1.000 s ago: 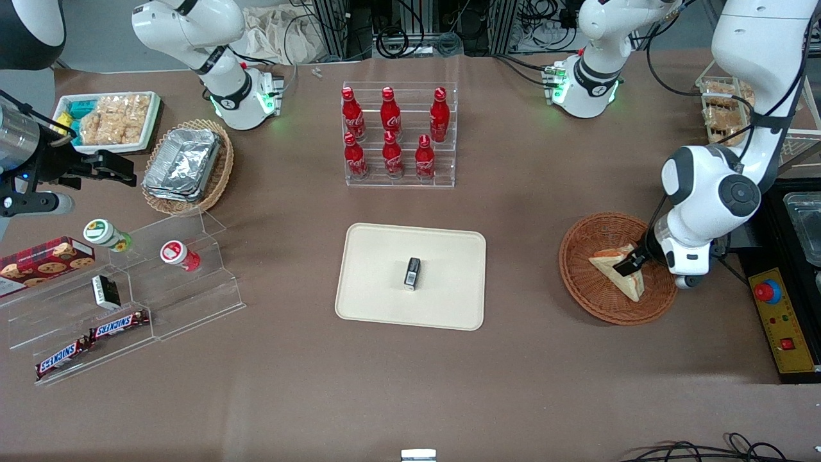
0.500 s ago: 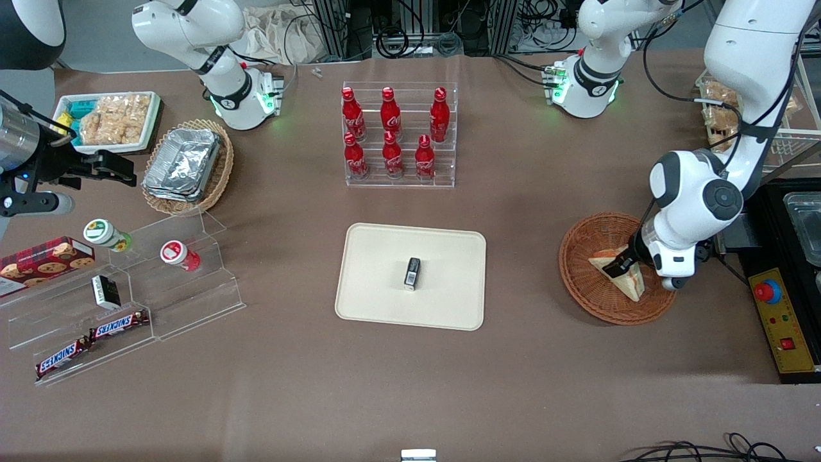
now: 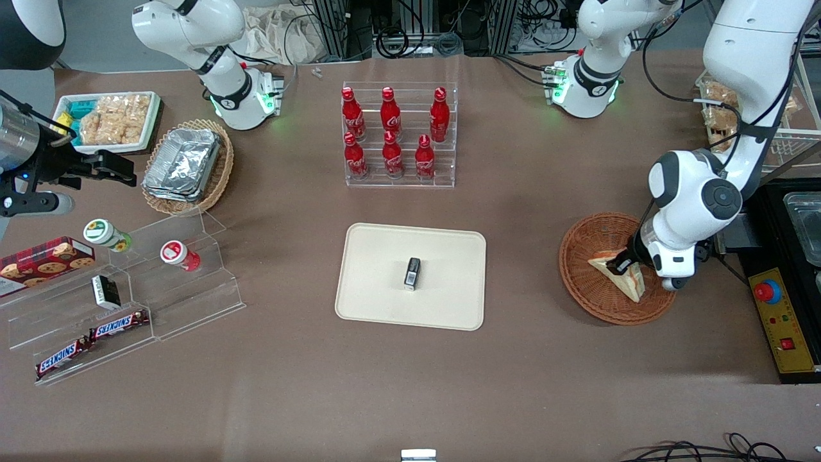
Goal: Place sandwich from basket to tray
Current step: 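Lower the left gripper and close it on the sandwich, then lift the sandwich and carry it toward the cream tray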
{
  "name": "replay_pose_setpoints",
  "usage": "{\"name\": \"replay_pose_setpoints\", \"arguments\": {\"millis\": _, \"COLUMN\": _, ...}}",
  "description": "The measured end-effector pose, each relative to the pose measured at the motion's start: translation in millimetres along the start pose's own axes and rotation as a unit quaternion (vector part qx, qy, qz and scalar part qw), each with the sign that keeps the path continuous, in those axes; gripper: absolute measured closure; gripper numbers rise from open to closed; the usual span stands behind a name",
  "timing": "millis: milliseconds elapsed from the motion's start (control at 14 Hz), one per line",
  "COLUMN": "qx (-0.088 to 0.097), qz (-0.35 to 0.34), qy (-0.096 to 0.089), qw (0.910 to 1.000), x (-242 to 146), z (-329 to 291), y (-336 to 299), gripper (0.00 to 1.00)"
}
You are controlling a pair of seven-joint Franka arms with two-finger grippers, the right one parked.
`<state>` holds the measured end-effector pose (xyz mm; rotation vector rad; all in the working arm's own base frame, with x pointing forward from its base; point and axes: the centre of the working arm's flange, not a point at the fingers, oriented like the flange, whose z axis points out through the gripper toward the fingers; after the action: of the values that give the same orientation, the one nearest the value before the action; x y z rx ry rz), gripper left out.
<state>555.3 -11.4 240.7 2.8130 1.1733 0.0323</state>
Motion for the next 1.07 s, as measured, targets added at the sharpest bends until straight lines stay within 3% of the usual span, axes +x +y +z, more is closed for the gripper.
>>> {"name": "replay_pose_setpoints", "arguments": {"millis": 143, "qx": 0.012, "qz": 0.002, "qy": -0.001, "qw": 0.9999, "x": 6.5, "z": -16.1, "y": 6.7, "gripper": 0.75}}
{"name": "replay_pose_setpoints", "arguments": {"millis": 214, "qx": 0.031, "qz": 0.008, "qy": -0.007, "qw": 0.9995, "x": 10.9, "z": -31.9, "y": 14.1, "gripper": 0.8}}
{"name": "replay_pose_setpoints", "arguments": {"millis": 357, "qx": 0.077, "qz": 0.033, "qy": -0.012, "qw": 0.9964, "x": 14.5, "z": -76.2, "y": 39.2, "gripper": 0.8}}
{"name": "replay_pose_setpoints", "arguments": {"millis": 571, "qx": 0.116, "qz": 0.07, "qy": -0.006, "qw": 0.9908, "x": -2.3, "z": -149.0, "y": 90.5, "gripper": 0.8}}
{"name": "replay_pose_setpoints", "arguments": {"millis": 786, "qx": 0.13, "qz": 0.106, "qy": -0.005, "qw": 0.9858, "x": -36.0, "z": -213.4, "y": 133.7, "gripper": 0.8}}
{"name": "replay_pose_setpoints", "arguments": {"millis": 929, "qx": 0.123, "qz": 0.146, "qy": 0.002, "qw": 0.9817, "x": -72.7, "z": -242.5, "y": 164.0, "gripper": 0.8}}
{"name": "replay_pose_setpoints", "arguments": {"millis": 1071, "qx": 0.115, "qz": 0.22, "qy": 0.001, "qw": 0.9686, "x": -129.4, "z": -242.4, "y": 199.1, "gripper": 0.8}}
